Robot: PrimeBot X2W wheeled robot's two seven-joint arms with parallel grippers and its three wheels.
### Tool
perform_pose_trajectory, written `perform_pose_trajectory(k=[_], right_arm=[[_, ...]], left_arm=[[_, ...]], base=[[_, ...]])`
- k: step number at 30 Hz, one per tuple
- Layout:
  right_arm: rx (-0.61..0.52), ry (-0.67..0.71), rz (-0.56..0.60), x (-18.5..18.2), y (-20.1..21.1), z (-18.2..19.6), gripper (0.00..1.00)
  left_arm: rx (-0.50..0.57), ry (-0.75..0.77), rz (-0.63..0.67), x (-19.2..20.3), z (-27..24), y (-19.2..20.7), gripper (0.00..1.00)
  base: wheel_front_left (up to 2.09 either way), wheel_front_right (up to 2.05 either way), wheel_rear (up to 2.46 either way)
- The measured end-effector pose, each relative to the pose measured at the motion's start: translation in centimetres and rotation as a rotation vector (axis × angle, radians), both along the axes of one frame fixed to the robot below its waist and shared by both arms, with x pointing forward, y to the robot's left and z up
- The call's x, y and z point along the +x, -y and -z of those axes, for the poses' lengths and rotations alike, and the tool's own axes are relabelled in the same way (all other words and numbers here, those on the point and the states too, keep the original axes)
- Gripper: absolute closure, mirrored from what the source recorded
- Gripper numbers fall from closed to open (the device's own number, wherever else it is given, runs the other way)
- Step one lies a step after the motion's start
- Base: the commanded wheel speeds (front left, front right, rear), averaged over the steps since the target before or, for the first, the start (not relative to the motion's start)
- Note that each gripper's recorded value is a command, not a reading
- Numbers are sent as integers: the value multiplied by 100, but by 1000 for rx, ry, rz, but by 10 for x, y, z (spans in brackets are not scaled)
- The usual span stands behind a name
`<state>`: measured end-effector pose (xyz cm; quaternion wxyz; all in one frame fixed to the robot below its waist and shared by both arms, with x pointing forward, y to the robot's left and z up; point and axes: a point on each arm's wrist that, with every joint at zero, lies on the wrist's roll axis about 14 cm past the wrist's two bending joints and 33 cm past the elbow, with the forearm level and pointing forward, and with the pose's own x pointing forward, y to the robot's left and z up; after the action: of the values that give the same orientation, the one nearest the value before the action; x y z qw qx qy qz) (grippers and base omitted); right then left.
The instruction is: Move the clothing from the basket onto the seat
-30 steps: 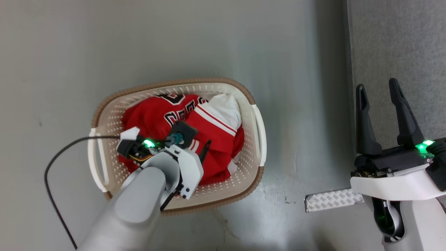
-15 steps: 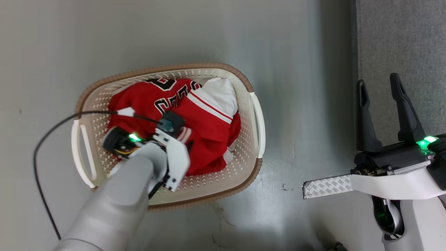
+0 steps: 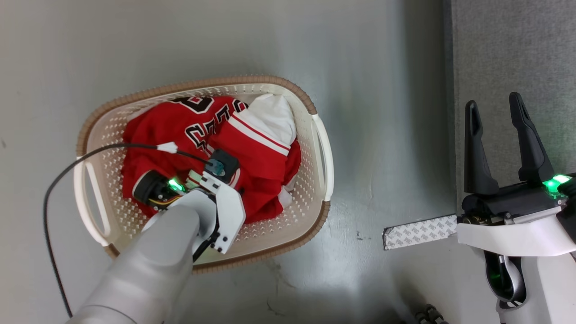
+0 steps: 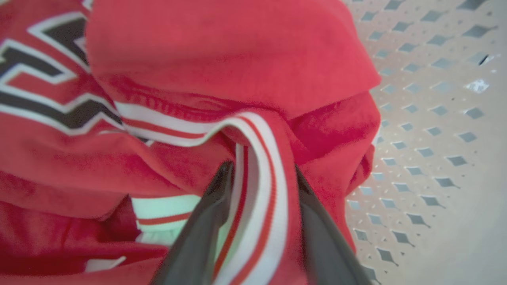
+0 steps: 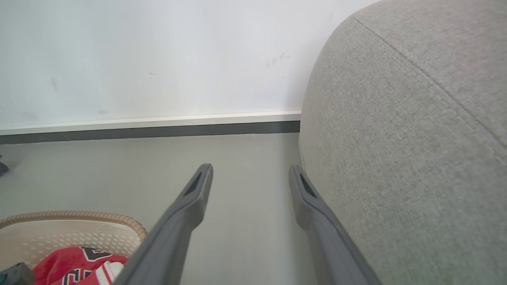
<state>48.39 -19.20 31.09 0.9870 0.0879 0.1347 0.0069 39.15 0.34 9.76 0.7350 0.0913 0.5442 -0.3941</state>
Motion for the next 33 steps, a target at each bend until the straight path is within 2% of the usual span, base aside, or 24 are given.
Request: perform_pose_trajectory(k=[5, 12, 23, 33], right_arm=[[0, 24, 5, 2, 1, -12, 0], [-4, 59, -11, -7, -5, -40, 0], [4, 127, -17, -47, -13, -97, 0], [7, 230, -30, -89, -20, -149, 0]], left_arm=[[-78, 51, -63, 14, -20, 12, 100], [-228, 174, -191, 30, -76, 21, 100], [-440, 403, -466, 53, -199, 4, 100], [-576, 663, -602, 43, -315, -24, 100]], base=[[0, 0, 0], [0, 0, 0], [0, 0, 0], [0, 0, 0]])
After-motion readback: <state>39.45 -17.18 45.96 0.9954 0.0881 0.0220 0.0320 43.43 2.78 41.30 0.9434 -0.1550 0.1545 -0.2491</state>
